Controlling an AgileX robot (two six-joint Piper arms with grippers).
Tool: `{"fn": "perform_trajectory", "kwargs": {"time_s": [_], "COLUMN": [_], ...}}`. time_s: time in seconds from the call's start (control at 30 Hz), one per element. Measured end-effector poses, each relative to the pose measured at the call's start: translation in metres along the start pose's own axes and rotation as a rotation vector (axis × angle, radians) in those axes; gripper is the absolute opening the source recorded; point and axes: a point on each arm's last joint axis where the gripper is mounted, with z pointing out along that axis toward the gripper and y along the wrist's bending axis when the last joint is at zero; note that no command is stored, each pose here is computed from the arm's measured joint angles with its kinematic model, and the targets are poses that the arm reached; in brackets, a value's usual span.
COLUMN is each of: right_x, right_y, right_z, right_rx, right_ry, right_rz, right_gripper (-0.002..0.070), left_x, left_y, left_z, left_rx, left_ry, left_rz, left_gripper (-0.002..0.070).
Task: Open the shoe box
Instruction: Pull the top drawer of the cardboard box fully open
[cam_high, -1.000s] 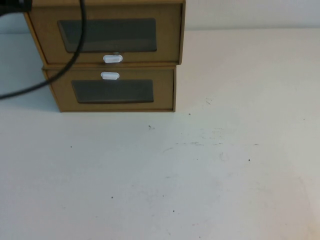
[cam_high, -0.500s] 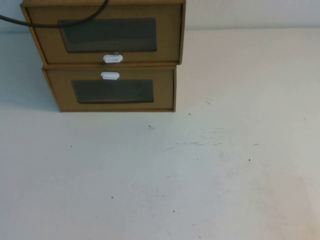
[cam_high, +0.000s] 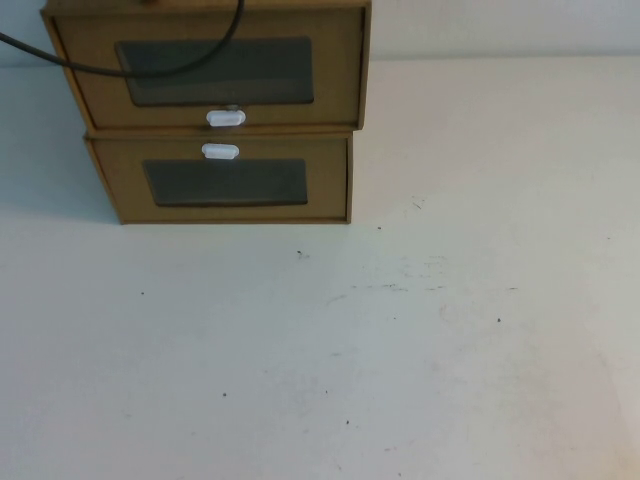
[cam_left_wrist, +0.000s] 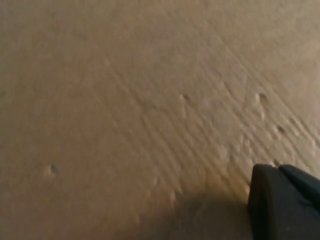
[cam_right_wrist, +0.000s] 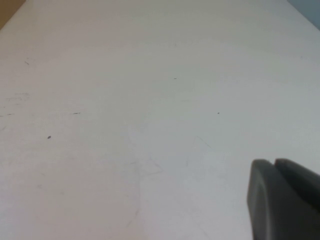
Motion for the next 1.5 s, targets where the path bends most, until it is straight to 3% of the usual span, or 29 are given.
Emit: {"fn": "perform_trajectory", "kwargs": {"time_s": [0.63, 0.97, 1.1, 1.5], "right_x": [-0.001, -0.036, -0.042, -0.036], "right_y": [0.000, 0.007, 0.008, 0.006], "right_z": [0.000, -0.008, -0.011, -0.008], "right_rx": [-0.003, -0.089, -0.105, -0.116], "right_ry": [-0.014, -0.405, -0.477, -0.402], "right_rz": [0.000, 0.030, 0.036, 0.208], "right_gripper": [-0.0014, -0.0014, -0.0014, -0.0014], "left_x": [0.000, 0.000, 0.000, 0.000], "left_y": [0.000, 0.000, 0.000, 0.000], "left_z": [0.002, 0.002, 0.002, 0.002], "left_rx": [0.003, 0.004, 0.004, 0.004], "left_ry": [-0.006, -0.005, -0.005, -0.005], "left_rz": [-0.003, -0.003, -0.003, -0.003], "left_gripper": [-0.0005, -0.0005, -0.0005, -0.0005]}}
